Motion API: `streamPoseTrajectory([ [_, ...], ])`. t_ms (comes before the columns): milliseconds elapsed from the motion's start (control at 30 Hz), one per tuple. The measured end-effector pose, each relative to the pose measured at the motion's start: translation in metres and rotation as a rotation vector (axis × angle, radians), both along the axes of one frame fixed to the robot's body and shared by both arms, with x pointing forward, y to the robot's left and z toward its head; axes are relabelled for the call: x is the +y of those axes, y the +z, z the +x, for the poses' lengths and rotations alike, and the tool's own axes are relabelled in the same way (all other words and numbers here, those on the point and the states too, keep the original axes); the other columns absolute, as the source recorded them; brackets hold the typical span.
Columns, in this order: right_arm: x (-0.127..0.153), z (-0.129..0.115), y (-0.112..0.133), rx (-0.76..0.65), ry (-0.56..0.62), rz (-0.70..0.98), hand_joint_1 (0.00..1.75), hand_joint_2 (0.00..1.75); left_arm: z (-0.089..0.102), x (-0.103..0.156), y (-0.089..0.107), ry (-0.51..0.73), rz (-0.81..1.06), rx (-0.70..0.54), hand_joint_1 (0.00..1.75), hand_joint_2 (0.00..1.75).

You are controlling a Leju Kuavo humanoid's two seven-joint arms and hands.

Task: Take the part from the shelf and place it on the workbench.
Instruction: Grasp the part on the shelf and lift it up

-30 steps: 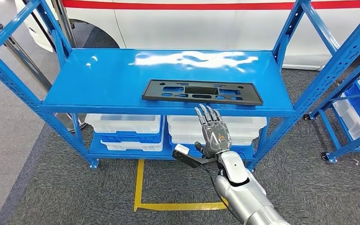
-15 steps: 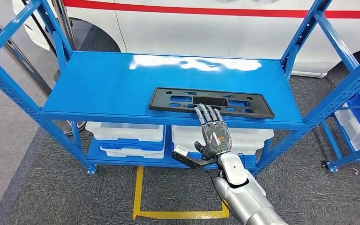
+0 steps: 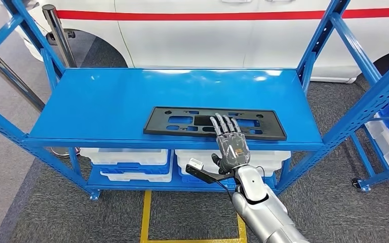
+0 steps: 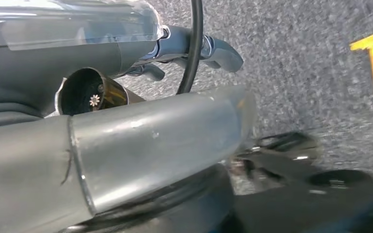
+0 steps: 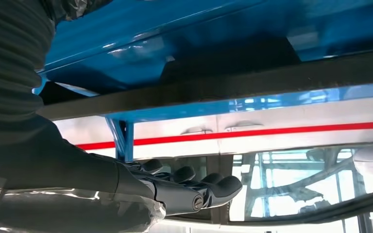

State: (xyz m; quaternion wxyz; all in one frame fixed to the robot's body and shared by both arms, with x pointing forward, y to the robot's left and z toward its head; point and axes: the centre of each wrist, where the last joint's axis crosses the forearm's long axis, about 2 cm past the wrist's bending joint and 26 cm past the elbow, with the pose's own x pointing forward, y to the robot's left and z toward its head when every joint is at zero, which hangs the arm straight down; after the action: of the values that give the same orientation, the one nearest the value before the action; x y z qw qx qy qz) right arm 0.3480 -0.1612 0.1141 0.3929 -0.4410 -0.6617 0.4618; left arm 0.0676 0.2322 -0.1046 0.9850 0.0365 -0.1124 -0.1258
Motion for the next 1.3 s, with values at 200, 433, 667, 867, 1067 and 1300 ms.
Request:
streamPoseTrajectory([
  [200,0.001,-0.001,-0.001,0.003,0.001,-0.001,0.0,1.75,-0.001,0.001,0.0,-0.001,0.003,0.003,0.0,0.0],
  [433,0.004,0.002,0.001,0.048,0.058,-0.047,0.0,1.75,0.002,-0.002,0.0,-0.033,-0.011,-0.025,0.0,0.0],
  [667,0.006,0.01,0.0,0.238,0.181,-0.157,0.0,1.75,0.002,-0.002,0.001,-0.029,-0.026,-0.037,0.0,0.0],
  [867,0.006,0.022,0.004,0.31,0.194,-0.206,0.0,1.75,0.002,-0.002,0.0,-0.022,-0.028,-0.044,0.0,0.0],
  [1067,0.006,0.029,0.008,0.321,0.191,-0.222,0.0,1.75,0.001,-0.002,0.0,-0.009,-0.03,-0.048,0.0,0.0],
  [1300,0.007,0.029,0.007,0.314,0.18,-0.219,0.0,1.75,-0.001,-0.002,0.0,0.003,-0.032,-0.045,0.0,0.0],
])
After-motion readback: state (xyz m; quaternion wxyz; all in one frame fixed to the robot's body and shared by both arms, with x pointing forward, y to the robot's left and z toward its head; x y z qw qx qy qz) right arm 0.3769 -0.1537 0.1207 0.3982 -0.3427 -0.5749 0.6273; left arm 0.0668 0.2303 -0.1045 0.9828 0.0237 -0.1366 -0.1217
